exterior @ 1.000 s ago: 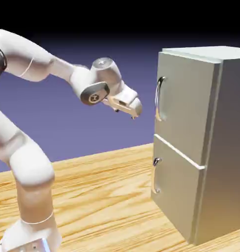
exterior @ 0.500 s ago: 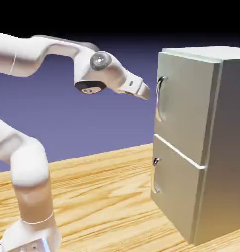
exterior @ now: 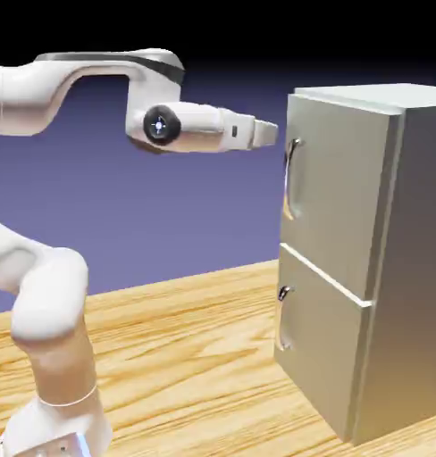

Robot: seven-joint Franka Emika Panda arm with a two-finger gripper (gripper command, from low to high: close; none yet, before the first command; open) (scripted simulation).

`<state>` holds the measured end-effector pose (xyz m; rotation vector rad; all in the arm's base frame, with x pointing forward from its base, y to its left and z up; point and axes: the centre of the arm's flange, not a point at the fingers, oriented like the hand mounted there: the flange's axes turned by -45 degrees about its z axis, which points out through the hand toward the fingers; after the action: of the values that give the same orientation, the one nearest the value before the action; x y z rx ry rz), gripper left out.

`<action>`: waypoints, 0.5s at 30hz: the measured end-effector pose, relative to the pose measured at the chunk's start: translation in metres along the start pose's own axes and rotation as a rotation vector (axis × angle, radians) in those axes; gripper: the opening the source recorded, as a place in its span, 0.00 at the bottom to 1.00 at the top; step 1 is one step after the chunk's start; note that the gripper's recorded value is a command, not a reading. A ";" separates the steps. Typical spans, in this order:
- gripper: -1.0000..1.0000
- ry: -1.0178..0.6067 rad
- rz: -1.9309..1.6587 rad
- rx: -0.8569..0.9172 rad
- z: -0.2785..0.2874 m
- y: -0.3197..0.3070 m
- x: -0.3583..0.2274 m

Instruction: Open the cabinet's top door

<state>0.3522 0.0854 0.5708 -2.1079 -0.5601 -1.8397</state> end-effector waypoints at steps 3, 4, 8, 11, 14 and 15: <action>0.50 0.031 0.000 -0.090 -0.009 0.009 -0.014; 0.50 0.040 0.000 -0.120 -0.012 0.011 -0.019; 0.50 0.065 -0.001 -0.247 -0.025 0.022 -0.040; 0.50 0.071 -0.007 -0.345 -0.034 0.029 -0.057; 0.50 0.077 0.001 -0.445 -0.044 0.035 -0.075; 0.50 0.076 0.001 -0.479 -0.047 0.037 -0.081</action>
<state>0.3190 0.0234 0.4987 -2.3003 -0.1015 -2.2141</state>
